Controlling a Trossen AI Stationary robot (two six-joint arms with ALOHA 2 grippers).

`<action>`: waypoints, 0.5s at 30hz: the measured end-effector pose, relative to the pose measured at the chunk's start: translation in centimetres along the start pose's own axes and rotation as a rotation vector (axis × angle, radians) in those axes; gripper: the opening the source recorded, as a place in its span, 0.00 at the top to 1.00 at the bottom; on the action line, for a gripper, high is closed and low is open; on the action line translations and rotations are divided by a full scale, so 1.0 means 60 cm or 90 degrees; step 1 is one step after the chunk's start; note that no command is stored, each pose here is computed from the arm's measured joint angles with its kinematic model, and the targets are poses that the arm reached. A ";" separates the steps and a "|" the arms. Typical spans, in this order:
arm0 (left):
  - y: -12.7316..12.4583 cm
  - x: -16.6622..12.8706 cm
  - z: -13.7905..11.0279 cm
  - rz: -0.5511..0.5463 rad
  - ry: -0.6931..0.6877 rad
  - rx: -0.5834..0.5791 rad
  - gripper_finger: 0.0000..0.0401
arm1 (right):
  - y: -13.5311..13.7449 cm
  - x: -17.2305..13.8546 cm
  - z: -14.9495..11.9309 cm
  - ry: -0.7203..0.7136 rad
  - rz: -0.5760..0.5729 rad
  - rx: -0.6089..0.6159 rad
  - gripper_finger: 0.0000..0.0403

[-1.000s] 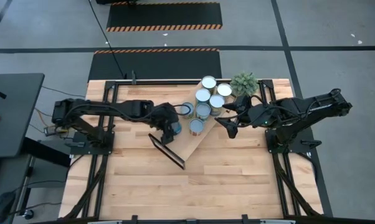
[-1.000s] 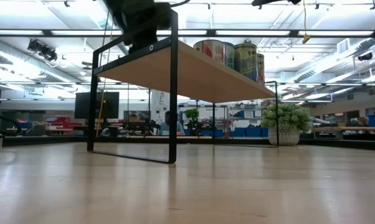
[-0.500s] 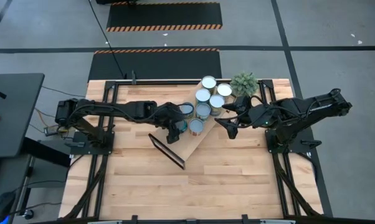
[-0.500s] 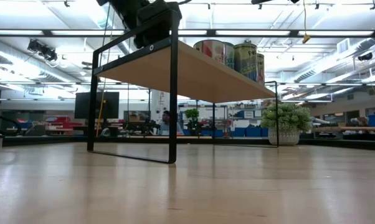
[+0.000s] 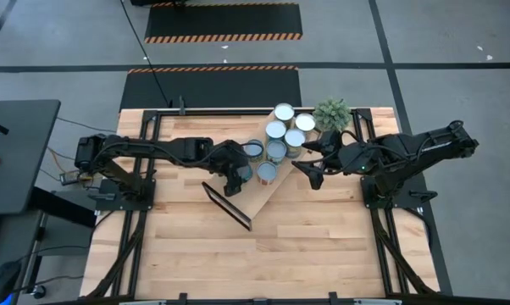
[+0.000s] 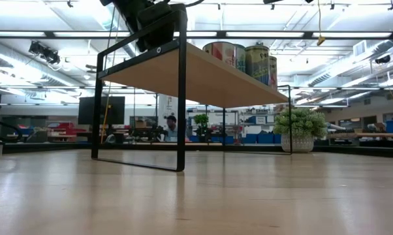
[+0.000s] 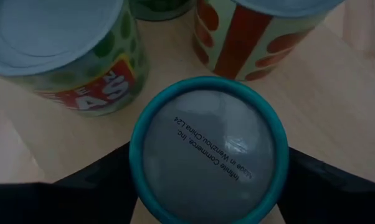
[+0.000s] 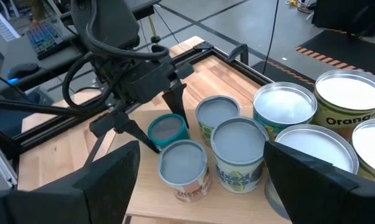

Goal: Pick and place cans onto a shelf
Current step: Put the canned tuna on the shelf

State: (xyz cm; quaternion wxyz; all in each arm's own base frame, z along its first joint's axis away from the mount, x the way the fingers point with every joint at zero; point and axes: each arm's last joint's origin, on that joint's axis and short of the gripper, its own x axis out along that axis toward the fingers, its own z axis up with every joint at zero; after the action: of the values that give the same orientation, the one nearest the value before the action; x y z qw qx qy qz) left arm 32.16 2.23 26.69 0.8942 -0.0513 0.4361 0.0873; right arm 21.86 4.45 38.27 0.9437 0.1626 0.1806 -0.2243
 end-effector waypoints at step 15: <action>0.002 -0.078 0.004 -0.059 -0.068 -0.019 0.26 | 0.032 -0.009 0.000 -0.032 0.049 0.005 0.13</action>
State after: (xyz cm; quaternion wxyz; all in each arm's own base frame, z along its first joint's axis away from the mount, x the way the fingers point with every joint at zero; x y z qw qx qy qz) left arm 29.51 1.85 30.53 0.9184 -0.0798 0.3835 0.0546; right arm 22.35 6.27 38.92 0.9553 0.1677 0.1496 -0.1923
